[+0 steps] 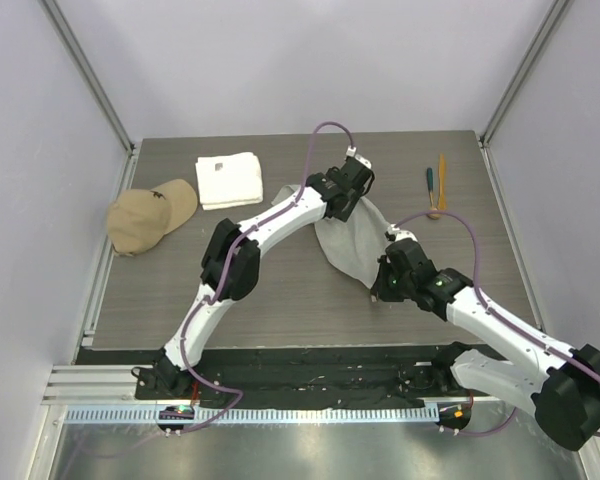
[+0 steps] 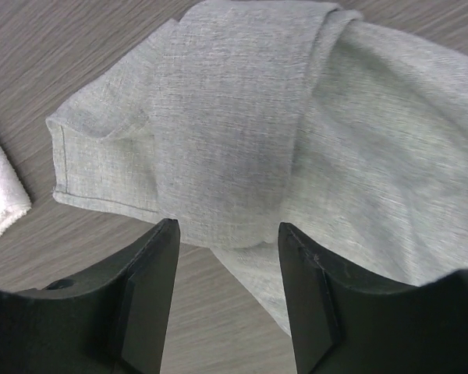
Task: Fold the napkin into a case and place the utensils inside
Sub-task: Pick up the crumpled napkin from the center of the board, then flatten out the crumpled napkin at the center of the board.
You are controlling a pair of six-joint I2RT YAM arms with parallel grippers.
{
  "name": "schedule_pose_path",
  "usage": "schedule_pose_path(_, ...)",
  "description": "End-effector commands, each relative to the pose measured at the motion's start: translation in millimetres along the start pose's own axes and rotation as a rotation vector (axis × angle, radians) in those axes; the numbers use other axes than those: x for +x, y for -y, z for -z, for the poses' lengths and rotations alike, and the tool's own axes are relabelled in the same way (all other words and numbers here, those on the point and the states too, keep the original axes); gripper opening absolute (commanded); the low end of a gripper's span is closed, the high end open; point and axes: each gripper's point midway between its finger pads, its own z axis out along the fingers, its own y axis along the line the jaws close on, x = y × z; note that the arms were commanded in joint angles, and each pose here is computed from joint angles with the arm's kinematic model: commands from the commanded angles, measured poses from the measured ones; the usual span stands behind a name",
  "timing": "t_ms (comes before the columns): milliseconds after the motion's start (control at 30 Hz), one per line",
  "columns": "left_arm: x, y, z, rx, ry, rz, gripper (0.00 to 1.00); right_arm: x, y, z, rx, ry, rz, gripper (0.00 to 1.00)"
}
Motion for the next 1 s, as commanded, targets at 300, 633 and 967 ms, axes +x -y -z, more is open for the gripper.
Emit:
schedule_pose_path(300,-12.4,-17.6,-13.4,-0.101,0.026,-0.049,0.49,-9.5,-8.1,9.0,-0.04,0.045,-0.025,0.01)
schedule_pose_path(633,-73.9,-70.4,96.9,-0.154,0.187,0.063,0.0,-32.3,9.9,32.7,0.058,0.186,-0.127,0.01)
schedule_pose_path(967,-88.5,-104.9,205.4,-0.033,0.288,0.155,0.0,-75.8,20.2,64.7,0.148,0.349,-0.121,0.01)
